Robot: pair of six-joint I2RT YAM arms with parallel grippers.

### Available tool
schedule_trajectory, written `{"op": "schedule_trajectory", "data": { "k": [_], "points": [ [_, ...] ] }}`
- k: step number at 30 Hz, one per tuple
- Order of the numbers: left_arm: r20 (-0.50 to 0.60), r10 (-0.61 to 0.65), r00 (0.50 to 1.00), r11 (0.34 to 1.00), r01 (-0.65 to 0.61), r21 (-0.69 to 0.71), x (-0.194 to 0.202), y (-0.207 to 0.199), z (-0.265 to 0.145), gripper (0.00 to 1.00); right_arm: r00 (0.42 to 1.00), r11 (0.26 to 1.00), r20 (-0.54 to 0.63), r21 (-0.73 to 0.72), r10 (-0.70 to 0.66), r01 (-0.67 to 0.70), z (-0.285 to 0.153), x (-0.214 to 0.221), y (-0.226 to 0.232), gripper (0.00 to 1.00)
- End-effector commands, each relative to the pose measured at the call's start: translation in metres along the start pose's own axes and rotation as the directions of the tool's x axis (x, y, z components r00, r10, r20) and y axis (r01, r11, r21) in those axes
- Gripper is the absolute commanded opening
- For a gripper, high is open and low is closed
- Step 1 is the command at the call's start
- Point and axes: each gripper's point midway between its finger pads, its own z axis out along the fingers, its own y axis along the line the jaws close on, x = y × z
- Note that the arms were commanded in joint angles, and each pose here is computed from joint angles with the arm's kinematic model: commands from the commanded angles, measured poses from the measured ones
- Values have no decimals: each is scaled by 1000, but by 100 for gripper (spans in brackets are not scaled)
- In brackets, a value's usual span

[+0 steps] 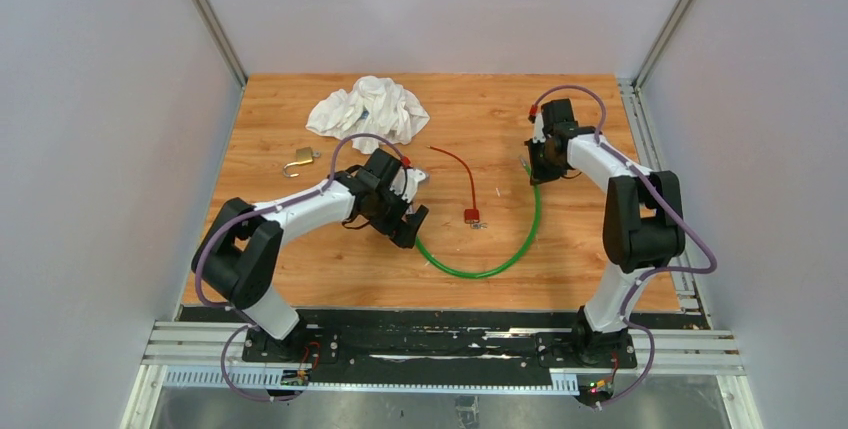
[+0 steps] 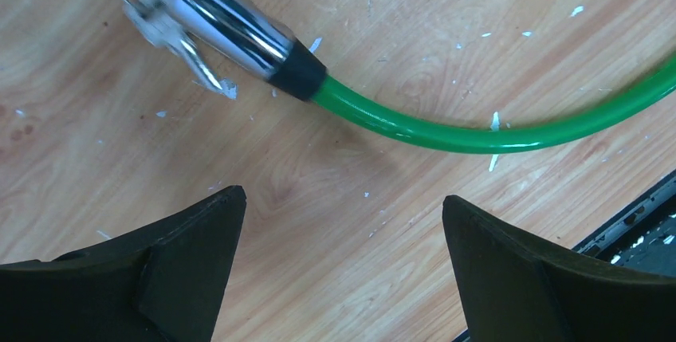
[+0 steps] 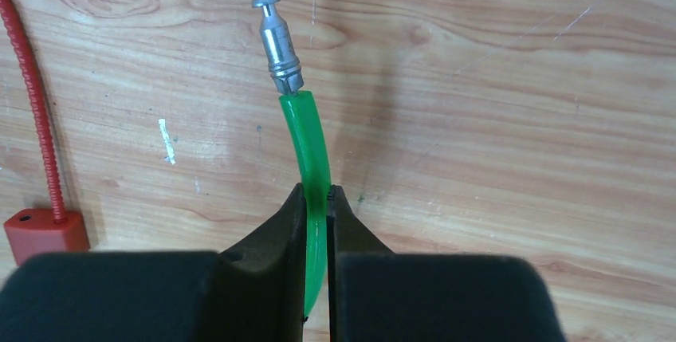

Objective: Lock with the key
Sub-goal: Pick up the lock from the center of the board.

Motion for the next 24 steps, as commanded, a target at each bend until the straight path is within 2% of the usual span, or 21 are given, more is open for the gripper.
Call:
{"op": "schedule_trajectory", "data": {
  "k": [1,9,19,24],
  "points": [
    [-22,-70,997,998,70,3,-5,-4,8,98,991,994,82,-2,106,-106,-7,-11,1,1],
    [47,-89,995,991,93,-93,-36,20,27,94,993,993,61,-67,100,-96,-1,1,14,1],
    [121,-129,984,969,151,-195,-59,49,47,82,995,993,64,-93,74,-68,1,4,17,1],
    [135,-151,979,966,175,-192,-63,52,55,70,995,994,79,-94,63,-56,-1,1,17,1]
  ]
}}
